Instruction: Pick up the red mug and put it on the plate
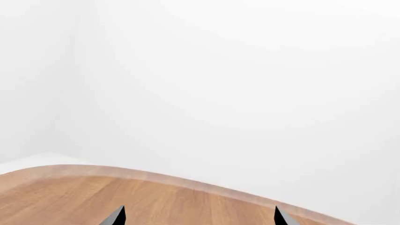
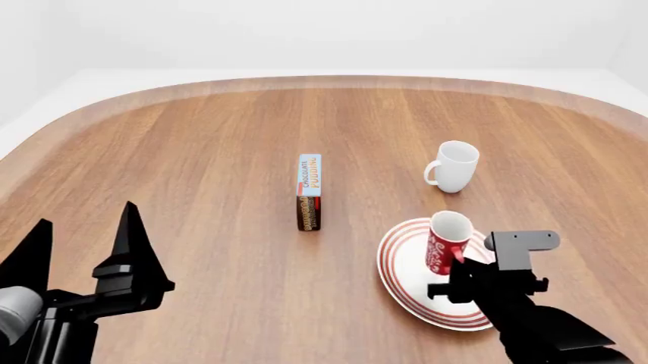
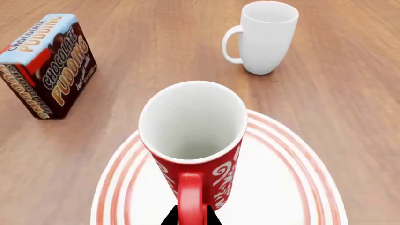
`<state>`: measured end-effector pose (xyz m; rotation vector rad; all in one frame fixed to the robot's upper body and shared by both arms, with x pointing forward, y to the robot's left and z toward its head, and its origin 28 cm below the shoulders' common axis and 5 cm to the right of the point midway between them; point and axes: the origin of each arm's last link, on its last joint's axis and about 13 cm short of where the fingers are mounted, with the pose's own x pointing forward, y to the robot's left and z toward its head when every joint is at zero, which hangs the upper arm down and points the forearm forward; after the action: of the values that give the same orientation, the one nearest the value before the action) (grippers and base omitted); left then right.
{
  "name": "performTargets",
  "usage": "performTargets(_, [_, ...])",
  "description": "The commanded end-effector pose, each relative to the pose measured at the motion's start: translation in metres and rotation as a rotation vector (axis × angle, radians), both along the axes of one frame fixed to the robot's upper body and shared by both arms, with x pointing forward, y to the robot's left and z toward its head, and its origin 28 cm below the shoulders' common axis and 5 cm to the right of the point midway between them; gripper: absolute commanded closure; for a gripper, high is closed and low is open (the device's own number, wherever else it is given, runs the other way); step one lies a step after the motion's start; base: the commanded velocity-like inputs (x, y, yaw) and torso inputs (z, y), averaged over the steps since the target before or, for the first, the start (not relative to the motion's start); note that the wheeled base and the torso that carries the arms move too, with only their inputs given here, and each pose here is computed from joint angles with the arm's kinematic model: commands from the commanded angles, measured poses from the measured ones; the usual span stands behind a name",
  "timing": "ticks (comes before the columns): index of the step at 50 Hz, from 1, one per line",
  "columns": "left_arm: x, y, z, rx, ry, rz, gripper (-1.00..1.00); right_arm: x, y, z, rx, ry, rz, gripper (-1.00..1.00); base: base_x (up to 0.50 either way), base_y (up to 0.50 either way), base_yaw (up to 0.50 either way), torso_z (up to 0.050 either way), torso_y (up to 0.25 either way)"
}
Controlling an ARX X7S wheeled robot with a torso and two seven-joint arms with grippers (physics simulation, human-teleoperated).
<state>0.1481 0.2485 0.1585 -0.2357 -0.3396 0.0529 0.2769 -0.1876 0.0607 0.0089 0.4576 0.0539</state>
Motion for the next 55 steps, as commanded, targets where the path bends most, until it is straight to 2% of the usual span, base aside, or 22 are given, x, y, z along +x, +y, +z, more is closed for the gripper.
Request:
performTargets(1, [-0.001,0.000,0.001,-0.002,-0.003,-0.003,-1.00,0.011,-0.001,-0.005,-0.006,0.020,-0.002,1.00,0.00,0.00,0.00,0.000,0.000])
performTargets(28, [-0.003,0.000,0.002,-0.004,-0.007,-0.004,-1.00,0.018,-0.002,-0.015,-0.011,0.054,-0.026,1.00,0.00,0.00,0.00,0.000,0.000])
performTargets(29, [-0.003,0.000,0.002,-0.004,-0.007,-0.005,-1.00,0.018,-0.002,-0.014,-0.014,0.048,-0.023,-1.00,0.00,0.00,0.00,0.000,0.000])
performTargets(34, [-0.003,0.000,0.002,-0.004,-0.006,-0.006,-1.00,0.011,-0.001,-0.004,-0.014,-0.009,-0.027,-1.00,0.00,0.00,0.00,0.000,0.000])
performTargets(39, [-0.003,0.001,0.002,-0.005,-0.006,-0.006,-1.00,-0.012,0.005,0.010,0.014,-0.085,-0.009,-1.00,0.00,0.00,0.00,0.000,0.000])
performTargets(45, [-0.005,0.000,0.002,-0.001,-0.004,-0.011,-1.00,-0.059,0.012,0.033,0.017,-0.162,0.032,-1.00,0.00,0.00,0.00,0.000,0.000])
performTargets(46, [-0.006,-0.001,0.002,0.000,-0.005,-0.013,-1.00,-0.074,0.013,0.040,0.021,-0.180,0.040,-1.00,0.00,0.00,0.00,0.000,0.000])
performTargets(50, [-0.007,-0.001,0.002,0.001,-0.007,-0.015,-1.00,-0.100,0.014,0.054,0.016,-0.222,0.040,-1.00,0.00,0.00,0.00,0.000,0.000])
performTargets(55, [-0.007,-0.001,0.004,0.001,-0.012,-0.015,-1.00,-0.133,0.015,0.081,0.004,-0.332,0.026,-1.00,0.00,0.00,0.00,0.000,0.000])
